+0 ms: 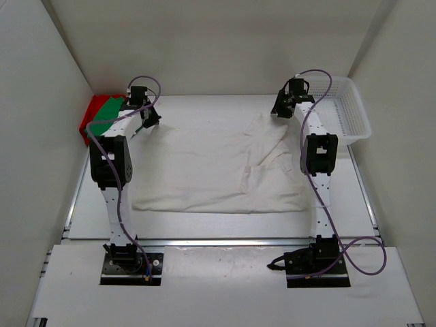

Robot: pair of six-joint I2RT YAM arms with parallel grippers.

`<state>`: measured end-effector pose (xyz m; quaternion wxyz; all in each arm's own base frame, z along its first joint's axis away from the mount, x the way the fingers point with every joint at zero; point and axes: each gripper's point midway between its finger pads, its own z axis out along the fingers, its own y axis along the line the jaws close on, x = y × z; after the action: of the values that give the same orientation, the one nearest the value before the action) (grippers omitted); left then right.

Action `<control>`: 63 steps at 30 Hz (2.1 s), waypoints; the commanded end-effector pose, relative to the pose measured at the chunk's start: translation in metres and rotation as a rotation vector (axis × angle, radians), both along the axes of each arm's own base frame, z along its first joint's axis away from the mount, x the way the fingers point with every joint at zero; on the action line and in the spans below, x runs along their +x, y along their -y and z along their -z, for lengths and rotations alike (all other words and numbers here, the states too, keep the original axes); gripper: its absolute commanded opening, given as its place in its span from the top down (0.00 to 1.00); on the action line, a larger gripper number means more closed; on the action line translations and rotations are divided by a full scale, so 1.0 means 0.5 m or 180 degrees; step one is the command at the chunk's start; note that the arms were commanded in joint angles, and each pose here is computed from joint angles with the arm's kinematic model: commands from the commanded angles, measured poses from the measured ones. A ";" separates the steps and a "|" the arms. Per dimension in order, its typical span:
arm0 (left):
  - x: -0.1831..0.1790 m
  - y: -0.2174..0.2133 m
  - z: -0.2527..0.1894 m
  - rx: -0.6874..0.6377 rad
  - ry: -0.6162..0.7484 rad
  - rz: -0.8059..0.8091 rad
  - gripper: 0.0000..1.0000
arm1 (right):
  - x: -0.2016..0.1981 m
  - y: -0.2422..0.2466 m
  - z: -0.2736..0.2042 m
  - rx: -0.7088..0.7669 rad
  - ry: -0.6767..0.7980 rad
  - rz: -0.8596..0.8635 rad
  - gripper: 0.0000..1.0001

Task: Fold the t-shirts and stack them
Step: Grap the side of the flattened tshirt furthest away from the robot with both arms, then fold the other side of the tshirt into a rectangle

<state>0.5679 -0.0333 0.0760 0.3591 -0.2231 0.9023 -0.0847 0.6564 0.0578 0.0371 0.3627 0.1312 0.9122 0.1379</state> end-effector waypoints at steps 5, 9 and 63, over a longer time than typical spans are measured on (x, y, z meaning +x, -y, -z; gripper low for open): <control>0.005 0.014 -0.116 -0.0232 0.0438 0.0007 1.00 | -0.017 0.000 0.022 0.0272 -0.0198 -0.0067 0.74; 0.005 0.016 -0.119 -0.0290 0.0474 0.0012 1.00 | -0.008 -0.009 0.019 0.0380 -0.0146 -0.0079 0.86; -0.222 -0.041 -0.227 -0.0782 0.0879 -0.0060 1.00 | -0.587 -0.027 -0.274 -0.0024 0.0277 -0.0474 1.00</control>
<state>0.4645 -0.0167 0.1532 0.4116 -0.2667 0.8479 -0.2015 0.3732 0.0719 0.1793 0.3795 0.0510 0.9083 0.1684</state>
